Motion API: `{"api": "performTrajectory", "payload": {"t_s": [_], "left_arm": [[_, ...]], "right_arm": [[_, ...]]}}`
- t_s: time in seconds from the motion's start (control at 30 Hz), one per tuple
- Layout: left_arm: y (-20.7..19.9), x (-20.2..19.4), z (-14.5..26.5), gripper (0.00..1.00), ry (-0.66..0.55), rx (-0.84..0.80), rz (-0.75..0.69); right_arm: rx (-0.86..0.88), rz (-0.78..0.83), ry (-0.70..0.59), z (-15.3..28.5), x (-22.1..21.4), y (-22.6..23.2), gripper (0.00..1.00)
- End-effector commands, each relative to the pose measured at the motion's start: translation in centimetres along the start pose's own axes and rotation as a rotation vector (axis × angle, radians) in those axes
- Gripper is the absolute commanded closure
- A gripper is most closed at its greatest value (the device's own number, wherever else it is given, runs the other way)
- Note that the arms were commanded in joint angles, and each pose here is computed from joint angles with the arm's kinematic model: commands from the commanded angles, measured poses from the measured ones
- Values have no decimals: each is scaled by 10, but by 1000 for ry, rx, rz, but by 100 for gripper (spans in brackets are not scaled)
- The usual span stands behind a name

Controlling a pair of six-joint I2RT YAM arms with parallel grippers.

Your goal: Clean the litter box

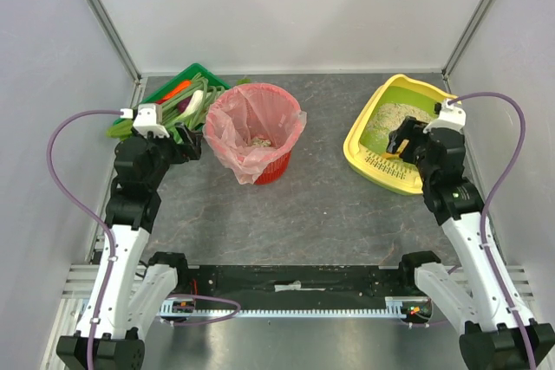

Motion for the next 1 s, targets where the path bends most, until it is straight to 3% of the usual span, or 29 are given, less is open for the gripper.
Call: {"api": "performTrajectory", "payload": {"t_s": [0.0, 0.17, 0.27, 0.47, 0.63, 0.83, 0.97], "left_arm": [[-4, 17, 3, 13, -58, -27, -67], [2, 24, -12, 15, -52, 26, -84], [-3, 48, -25, 16, -96, 46, -96], [-20, 68, -58, 13, -151, 139, -257], [-33, 66, -90, 12, -69, 106, -151], [-42, 74, -87, 12, -58, 121, -18], [-46, 63, -85, 12, -11, 121, -15]], "right_arm": [[51, -16, 114, -16, -3, 12, 20], [-18, -42, 238, -62, -12, -1, 28], [-23, -99, 280, -79, -21, -7, 33], [-156, -195, 391, -109, -42, -22, 36], [-233, -254, 516, -125, -42, -22, 39], [-344, -283, 543, -116, -31, -30, 37], [-395, -292, 639, -111, -44, -33, 34]]}}
Point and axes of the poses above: each gripper's point midway between its finger pads, its own z axis back along the fingers, its own y axis along the line the jaws close on, x = y × z, the point moved 5 cm from there along z, back along the fingers, and after that the axes turned 9 degrees about z, right-handed, at the moved point
